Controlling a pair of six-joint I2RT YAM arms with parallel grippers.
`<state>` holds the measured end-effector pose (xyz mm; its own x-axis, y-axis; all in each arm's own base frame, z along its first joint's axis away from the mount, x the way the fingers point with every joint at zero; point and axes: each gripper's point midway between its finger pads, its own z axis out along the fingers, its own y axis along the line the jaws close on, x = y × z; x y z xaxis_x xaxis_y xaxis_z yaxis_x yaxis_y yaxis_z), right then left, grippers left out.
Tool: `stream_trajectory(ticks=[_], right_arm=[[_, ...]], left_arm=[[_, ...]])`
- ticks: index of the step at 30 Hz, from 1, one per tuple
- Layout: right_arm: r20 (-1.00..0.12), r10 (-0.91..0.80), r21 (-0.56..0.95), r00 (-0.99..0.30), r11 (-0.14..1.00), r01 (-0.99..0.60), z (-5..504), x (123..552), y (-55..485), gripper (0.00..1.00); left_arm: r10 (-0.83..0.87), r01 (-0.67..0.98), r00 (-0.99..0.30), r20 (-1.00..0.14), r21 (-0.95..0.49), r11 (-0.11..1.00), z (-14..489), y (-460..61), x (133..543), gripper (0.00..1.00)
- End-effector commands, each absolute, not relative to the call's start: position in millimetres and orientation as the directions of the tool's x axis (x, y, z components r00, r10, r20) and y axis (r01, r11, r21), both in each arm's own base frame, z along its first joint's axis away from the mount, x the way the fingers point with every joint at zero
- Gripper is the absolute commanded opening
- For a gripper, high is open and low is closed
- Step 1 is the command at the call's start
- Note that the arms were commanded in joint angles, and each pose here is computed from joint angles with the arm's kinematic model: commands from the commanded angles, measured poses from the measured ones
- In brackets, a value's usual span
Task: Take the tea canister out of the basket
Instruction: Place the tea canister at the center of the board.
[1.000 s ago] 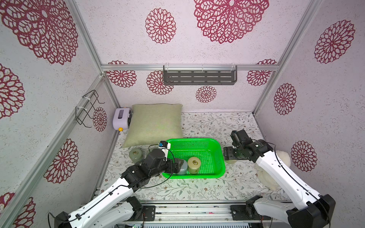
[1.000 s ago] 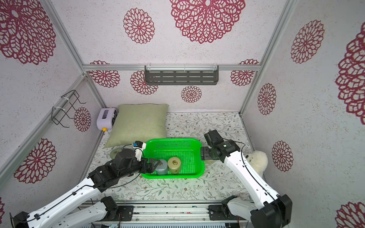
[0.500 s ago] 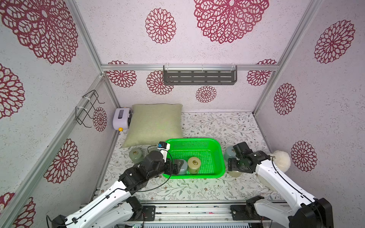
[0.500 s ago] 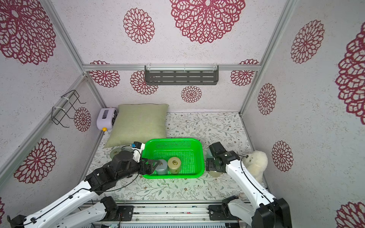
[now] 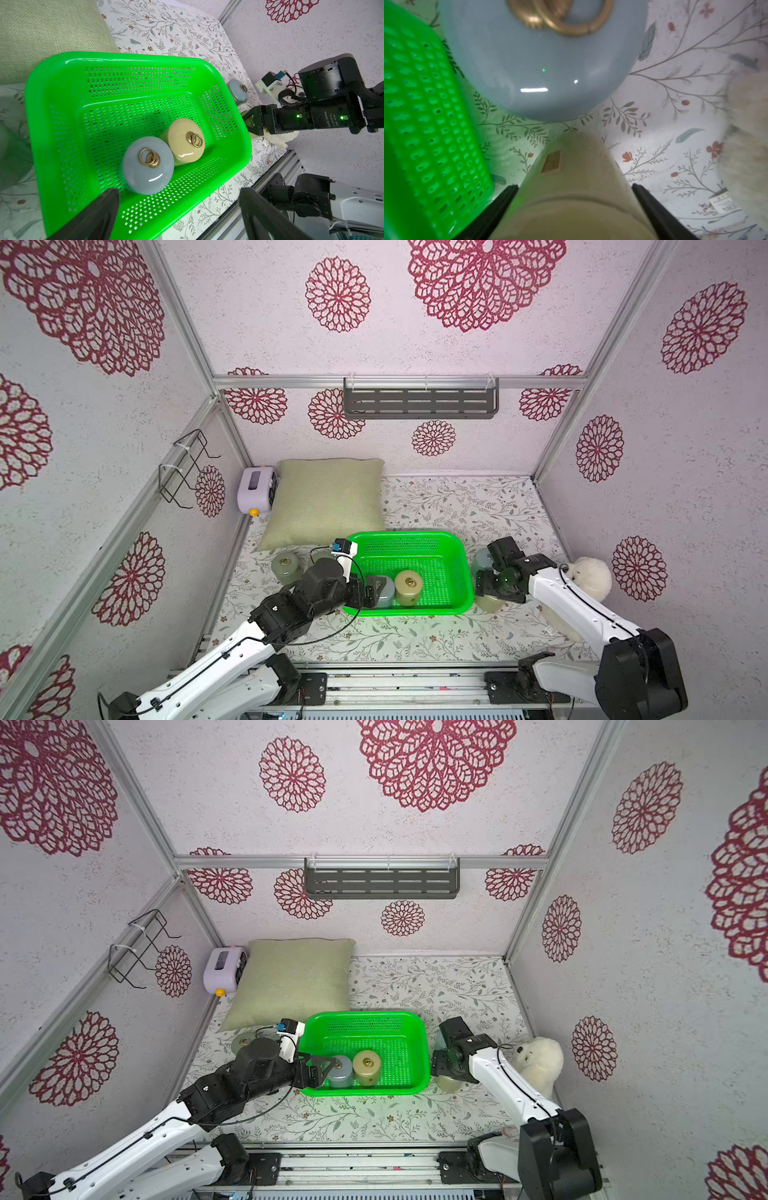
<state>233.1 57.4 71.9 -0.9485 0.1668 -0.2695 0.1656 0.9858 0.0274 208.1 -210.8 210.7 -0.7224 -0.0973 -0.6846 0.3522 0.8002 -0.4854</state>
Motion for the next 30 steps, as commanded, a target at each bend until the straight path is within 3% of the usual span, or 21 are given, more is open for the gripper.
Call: stream_trajectory(ticks=[1,10,14,18,30], right_arm=[[-0.297,0.172,0.055,-0.939,0.985,0.163,77.4,244.4,60.3,0.73],[-0.227,0.16,0.043,-0.961,0.987,0.155,58.5,242.5,62.3,0.74],[-0.235,0.164,0.043,-0.958,0.986,0.158,61.2,243.3,61.3,0.83],[-0.268,0.174,0.052,-0.948,0.985,0.166,71.6,245.3,59.9,0.99],[-0.443,0.168,0.073,-0.881,0.986,0.151,136.5,249.4,50.3,1.0]], left_arm=[[-0.096,0.363,-0.71,-0.697,-0.48,0.799,210.7,-210.9,206.2,0.97],[-0.102,0.361,-0.703,-0.704,-0.477,0.802,212.3,-208.3,205.7,0.97],[-0.103,0.357,-0.701,-0.706,-0.472,0.806,211.8,-207.3,206.3,0.97],[-0.1,0.351,-0.704,-0.703,-0.467,0.812,211.1,-207.4,207.6,0.97],[-0.085,0.273,-0.726,-0.683,-0.398,0.876,199.3,-198.3,217.4,0.97]])
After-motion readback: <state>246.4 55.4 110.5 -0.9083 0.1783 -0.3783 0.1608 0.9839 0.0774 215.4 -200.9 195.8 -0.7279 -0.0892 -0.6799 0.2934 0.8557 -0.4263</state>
